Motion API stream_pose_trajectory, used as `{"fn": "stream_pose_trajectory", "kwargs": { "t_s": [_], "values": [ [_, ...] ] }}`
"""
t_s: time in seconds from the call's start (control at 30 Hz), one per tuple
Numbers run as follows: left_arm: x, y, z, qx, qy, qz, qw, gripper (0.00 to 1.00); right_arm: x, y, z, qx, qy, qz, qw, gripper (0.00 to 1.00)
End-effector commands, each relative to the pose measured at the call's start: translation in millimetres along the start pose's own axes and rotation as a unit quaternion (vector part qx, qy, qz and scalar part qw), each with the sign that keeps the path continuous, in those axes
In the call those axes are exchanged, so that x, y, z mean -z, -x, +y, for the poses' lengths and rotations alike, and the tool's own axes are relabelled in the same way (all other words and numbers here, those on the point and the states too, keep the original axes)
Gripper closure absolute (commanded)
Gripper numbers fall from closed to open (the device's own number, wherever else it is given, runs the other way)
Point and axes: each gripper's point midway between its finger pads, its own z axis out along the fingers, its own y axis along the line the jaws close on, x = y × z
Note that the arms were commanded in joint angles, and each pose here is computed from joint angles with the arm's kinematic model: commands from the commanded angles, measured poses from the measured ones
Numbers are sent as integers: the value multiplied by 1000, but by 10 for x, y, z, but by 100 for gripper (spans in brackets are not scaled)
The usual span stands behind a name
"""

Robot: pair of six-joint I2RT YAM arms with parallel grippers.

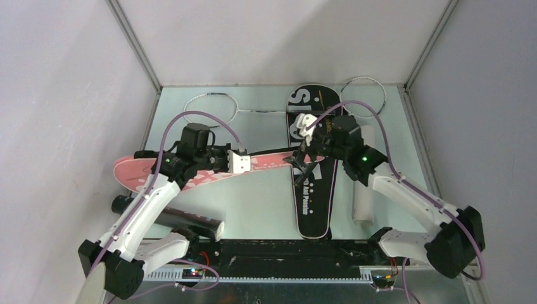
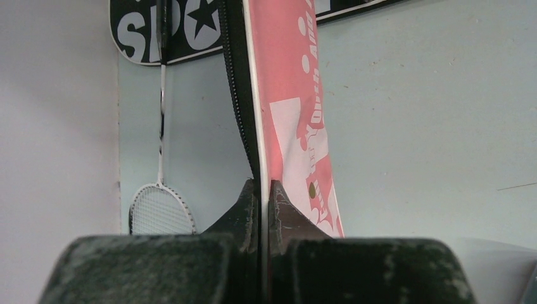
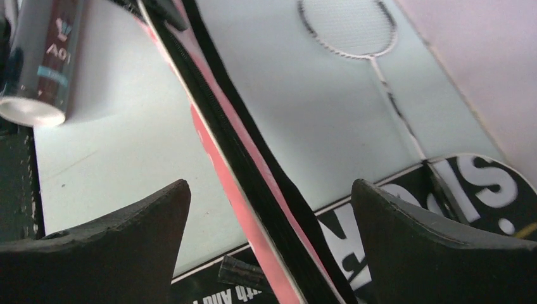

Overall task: Pack up the badminton gear
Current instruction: Place the racket bag at the center of the board.

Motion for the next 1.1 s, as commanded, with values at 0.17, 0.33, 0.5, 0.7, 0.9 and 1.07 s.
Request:
{"fn": "stream_pose_trajectory", "kwargs": {
  "t_s": [0.17,0.33,0.5,0.7,0.9,1.07],
  "values": [
    [126,309,474,-83,89,-44,992,100,-527,-230,280,29,95,55,994,26],
    [183,261,936,-68,196,-32,978,82,-718,-298,339,-78,100,53,991,99],
    [369,232,1256,9,292,-31,956,29,-859,-466,472,-185,58,69,979,100],
    [734,92,1509,227,415,-39,880,14,-1029,-433,464,-323,2,24,946,100],
    [1035,-196,1559,417,499,-10,759,9,-1362,-493,426,-412,-70,-12,908,100],
    [1003,-536,1437,512,509,12,692,9,-1530,-534,249,-470,-115,-55,873,100]
  ]
}}
